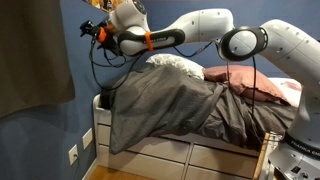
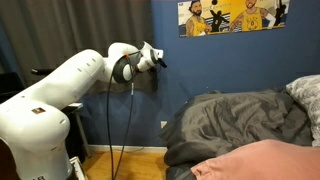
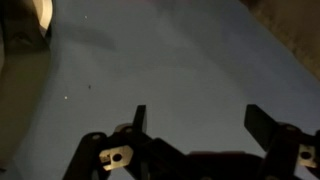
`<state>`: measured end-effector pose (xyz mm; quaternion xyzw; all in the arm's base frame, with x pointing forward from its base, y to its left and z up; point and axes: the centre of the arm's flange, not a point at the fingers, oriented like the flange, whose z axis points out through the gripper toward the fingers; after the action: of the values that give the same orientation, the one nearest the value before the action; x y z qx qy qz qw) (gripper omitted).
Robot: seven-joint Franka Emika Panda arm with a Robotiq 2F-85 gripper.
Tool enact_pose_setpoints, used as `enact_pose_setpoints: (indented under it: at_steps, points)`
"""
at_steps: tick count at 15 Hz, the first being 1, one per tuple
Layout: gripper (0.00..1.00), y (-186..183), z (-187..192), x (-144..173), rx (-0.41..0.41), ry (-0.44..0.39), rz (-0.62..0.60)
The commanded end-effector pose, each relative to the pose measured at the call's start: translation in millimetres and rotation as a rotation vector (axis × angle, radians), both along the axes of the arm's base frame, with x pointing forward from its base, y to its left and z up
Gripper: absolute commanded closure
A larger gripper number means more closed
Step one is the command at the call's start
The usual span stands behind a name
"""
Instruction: Pull up the grey covers
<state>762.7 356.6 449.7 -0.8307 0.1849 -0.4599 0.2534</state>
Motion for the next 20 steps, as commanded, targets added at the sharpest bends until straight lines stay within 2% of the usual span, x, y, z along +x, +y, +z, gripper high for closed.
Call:
enact_pose_setpoints:
  at_steps: [1, 4, 7, 11, 15, 20]
  points:
    - [0.00, -35, 60, -22, -0.111, -0.022, 0.165]
    - [0.00, -42, 106, -54, -0.175, -0.061, 0.322]
    - [0.00, -44, 146, -96, -0.233, -0.149, 0.476]
    - [0.00, -51, 175, -141, -0.327, -0.226, 0.668]
    - [0.00, -61, 187, -177, -0.372, -0.225, 0.728]
    - [0.00, -91, 182, -225, -0.416, -0.218, 0.664]
